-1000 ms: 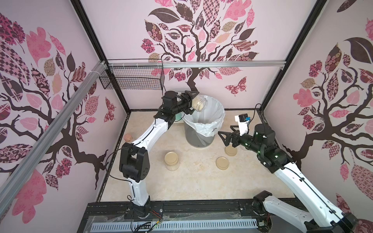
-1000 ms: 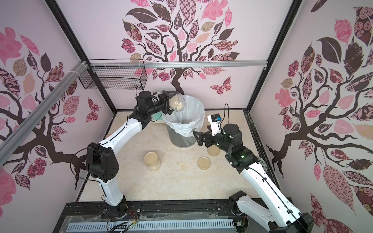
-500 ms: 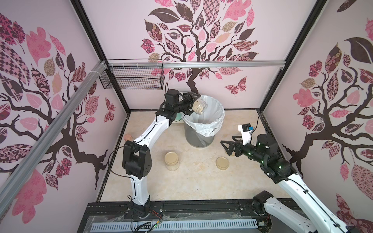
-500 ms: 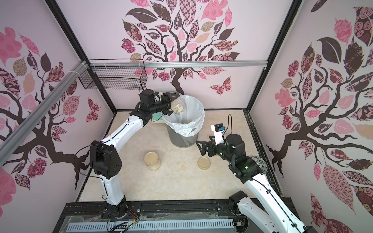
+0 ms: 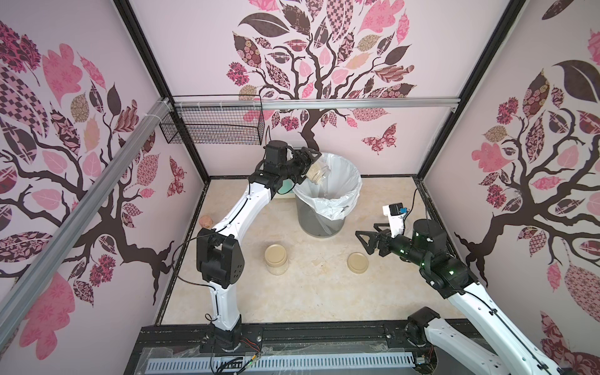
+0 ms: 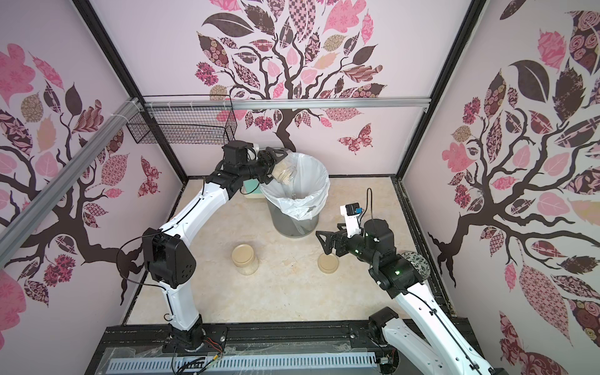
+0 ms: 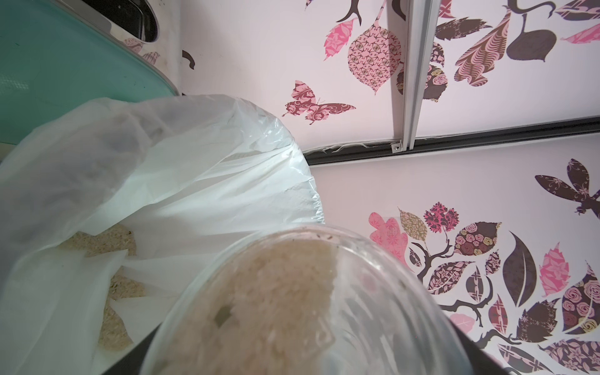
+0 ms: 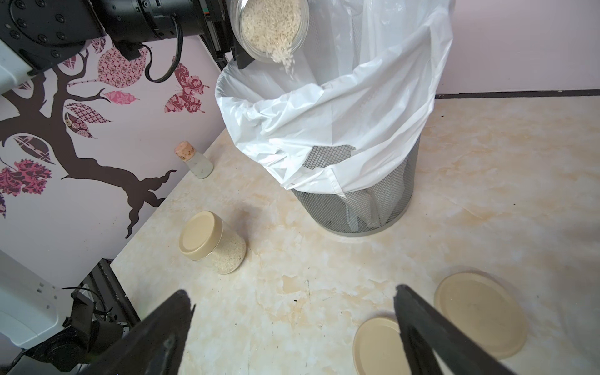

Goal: Empty moldy rice from jars
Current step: Pour the moldy rice from the jar into the trash bin.

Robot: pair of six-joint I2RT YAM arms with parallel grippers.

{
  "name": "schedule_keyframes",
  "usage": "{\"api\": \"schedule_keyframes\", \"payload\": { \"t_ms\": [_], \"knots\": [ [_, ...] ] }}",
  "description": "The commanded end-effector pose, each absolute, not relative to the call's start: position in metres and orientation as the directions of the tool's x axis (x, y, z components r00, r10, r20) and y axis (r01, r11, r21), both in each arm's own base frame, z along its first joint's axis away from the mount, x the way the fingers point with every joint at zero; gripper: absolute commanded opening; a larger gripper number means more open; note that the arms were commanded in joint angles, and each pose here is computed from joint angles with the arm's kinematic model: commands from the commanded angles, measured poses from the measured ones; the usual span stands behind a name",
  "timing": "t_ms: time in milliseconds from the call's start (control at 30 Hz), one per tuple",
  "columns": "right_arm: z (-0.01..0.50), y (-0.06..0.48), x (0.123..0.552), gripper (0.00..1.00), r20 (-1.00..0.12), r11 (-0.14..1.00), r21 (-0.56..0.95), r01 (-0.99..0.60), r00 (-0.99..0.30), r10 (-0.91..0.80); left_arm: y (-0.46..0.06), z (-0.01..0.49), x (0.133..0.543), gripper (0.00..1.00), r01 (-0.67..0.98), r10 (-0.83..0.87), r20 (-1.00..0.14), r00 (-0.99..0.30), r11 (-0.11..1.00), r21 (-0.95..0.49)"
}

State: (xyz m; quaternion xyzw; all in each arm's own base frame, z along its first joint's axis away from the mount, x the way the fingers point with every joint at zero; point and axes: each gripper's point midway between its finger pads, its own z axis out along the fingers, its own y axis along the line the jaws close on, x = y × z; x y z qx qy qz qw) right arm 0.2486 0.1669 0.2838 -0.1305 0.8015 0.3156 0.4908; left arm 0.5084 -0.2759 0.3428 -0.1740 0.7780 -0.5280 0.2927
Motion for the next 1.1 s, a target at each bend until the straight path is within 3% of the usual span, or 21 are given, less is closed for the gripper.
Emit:
{"api": "schedule_keyframes", "payload": {
  "t_ms": [0,1067],
  "knots": [
    [0.288,0.168,0.244,0.99,-0.868,0.754,0.387,-0.531,-0.486,0.104,-0.269,0.409,0.501,0.66,0.207,-0.592,-0.392,-0.705,0.356,-0.911],
    [0.284,0.158,0.232,0.99,-0.864,0.752,0.423,-0.505,-0.475,0.167,-0.252,0.433,0.494,0.66,0.276,-0.581,-0.535,-0.613,0.477,-0.835]
  ]
}}
